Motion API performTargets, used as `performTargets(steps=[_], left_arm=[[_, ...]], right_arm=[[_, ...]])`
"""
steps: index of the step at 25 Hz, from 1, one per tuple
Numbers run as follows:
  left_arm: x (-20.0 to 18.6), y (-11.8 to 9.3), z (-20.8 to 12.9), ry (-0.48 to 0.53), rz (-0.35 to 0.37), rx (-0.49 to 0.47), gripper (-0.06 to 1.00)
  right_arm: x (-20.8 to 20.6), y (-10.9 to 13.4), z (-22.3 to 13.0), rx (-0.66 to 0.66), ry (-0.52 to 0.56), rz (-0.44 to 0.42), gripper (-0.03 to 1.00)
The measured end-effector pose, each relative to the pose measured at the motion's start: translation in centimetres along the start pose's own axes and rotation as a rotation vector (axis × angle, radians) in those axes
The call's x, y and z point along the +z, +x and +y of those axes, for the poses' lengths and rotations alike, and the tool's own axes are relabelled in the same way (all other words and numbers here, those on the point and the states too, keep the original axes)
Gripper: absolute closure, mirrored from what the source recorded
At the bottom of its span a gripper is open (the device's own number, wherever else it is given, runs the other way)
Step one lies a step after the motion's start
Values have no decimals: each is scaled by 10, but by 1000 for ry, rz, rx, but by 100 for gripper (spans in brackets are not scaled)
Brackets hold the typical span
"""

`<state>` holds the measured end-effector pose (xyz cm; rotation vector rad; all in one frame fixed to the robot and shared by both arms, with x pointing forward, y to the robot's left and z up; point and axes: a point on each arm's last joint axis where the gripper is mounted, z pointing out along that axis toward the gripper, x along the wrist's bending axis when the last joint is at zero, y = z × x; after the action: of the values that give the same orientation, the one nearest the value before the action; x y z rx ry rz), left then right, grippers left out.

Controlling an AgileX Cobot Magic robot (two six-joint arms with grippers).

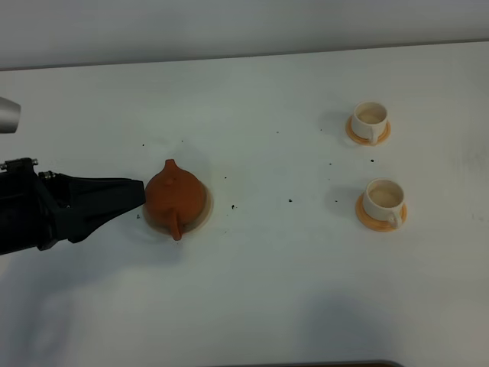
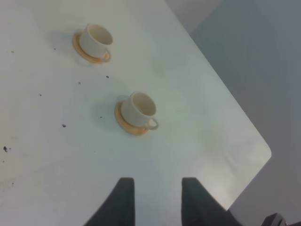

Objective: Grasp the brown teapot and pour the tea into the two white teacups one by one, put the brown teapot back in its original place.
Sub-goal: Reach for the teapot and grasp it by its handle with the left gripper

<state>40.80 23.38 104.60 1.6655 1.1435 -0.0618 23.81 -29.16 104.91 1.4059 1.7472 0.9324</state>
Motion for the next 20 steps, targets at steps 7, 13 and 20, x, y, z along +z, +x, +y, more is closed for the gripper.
performTargets(steps=[7,13,20], left_arm=[[0,1,-1,10,6,7,70],[0,1,-1,13,12,11,70],[0,5,1,-8,52,12,70]], right_arm=[[-4,1,-2,-5,-33,5,73],[-5,0,-3,-52,-44,89,73],[-5,0,-3,-54,-41,93,73]])
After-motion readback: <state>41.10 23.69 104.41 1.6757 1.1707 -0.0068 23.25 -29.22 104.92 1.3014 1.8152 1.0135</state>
